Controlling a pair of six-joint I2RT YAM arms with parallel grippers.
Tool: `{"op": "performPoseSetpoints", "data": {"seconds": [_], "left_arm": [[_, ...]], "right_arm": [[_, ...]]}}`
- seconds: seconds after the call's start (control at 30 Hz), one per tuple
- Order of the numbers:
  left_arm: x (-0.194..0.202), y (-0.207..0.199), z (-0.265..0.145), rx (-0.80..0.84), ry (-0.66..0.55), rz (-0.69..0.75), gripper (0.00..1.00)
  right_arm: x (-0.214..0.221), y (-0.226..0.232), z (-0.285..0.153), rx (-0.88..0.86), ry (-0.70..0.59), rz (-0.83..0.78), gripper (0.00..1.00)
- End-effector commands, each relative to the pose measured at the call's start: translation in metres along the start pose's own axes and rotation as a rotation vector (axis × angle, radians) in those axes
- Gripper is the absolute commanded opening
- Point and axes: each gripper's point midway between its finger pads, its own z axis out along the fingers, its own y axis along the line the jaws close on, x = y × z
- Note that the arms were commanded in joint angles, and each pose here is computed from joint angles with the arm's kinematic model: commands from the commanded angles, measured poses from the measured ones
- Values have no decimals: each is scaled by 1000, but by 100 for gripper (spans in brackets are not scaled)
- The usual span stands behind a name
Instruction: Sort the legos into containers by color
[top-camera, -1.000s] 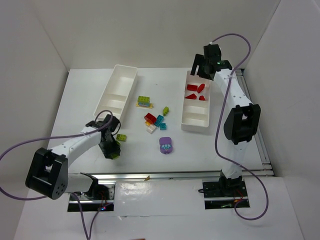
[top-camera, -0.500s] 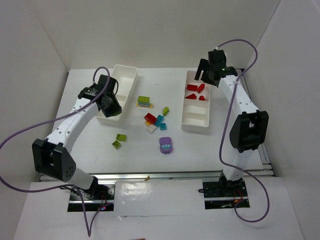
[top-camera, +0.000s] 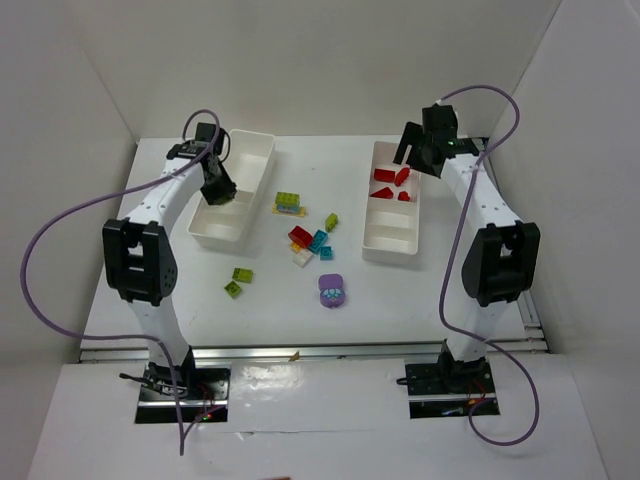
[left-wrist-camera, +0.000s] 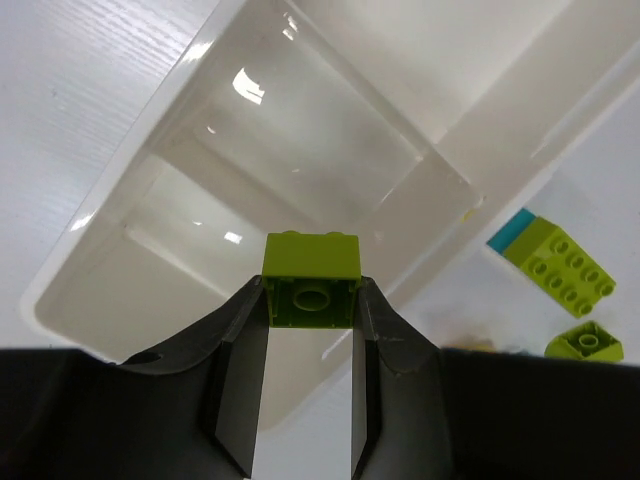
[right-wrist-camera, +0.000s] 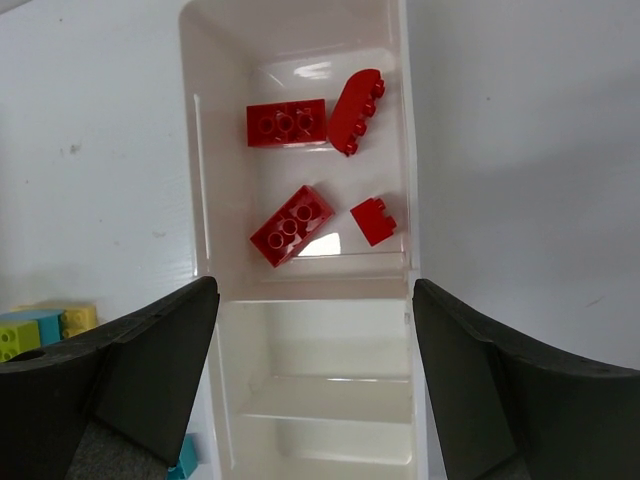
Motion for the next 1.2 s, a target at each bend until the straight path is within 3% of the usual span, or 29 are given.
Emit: {"op": "performPoseSetpoints", "data": {"seconds": [0.0,0.03,0.2,0.3,0.43,0.67,0.7,0.73,0.93,1.17], "left_arm": [[-10,-8,16,18,3,13,25],[-12,-11,24,14,8,14,28],[-16,-20,27,39,18,33,91],[-19,-19,18,53,-2,40,92],[-7,-28,-19,100,-38,109,85],[79,-3,-68,110,-18,174,86],[112,9,-60,92,28,185,86],[117,14,-75,126,-8,166,86],[172,51,-59,105,53,-24,86],[199,75,-27,-10,158,-124,74]], "right_arm": [[-24,4,-25,-34,-80,23,85],[-21,2,-23,-30,-72,21,85],[-21,0,-27,-20,-75,22,85],[-24,1,-31,-23,-83,23,85],[-20,-1,-29,-20,-75,22,85],[-11,-4,-28,-12,-57,19,85],[-8,-5,-26,-9,-48,18,85],[-8,-5,-26,-9,-48,18,85],[5,6,-21,-20,-15,-6,85],[6,15,-26,-27,-13,-20,85]]}}
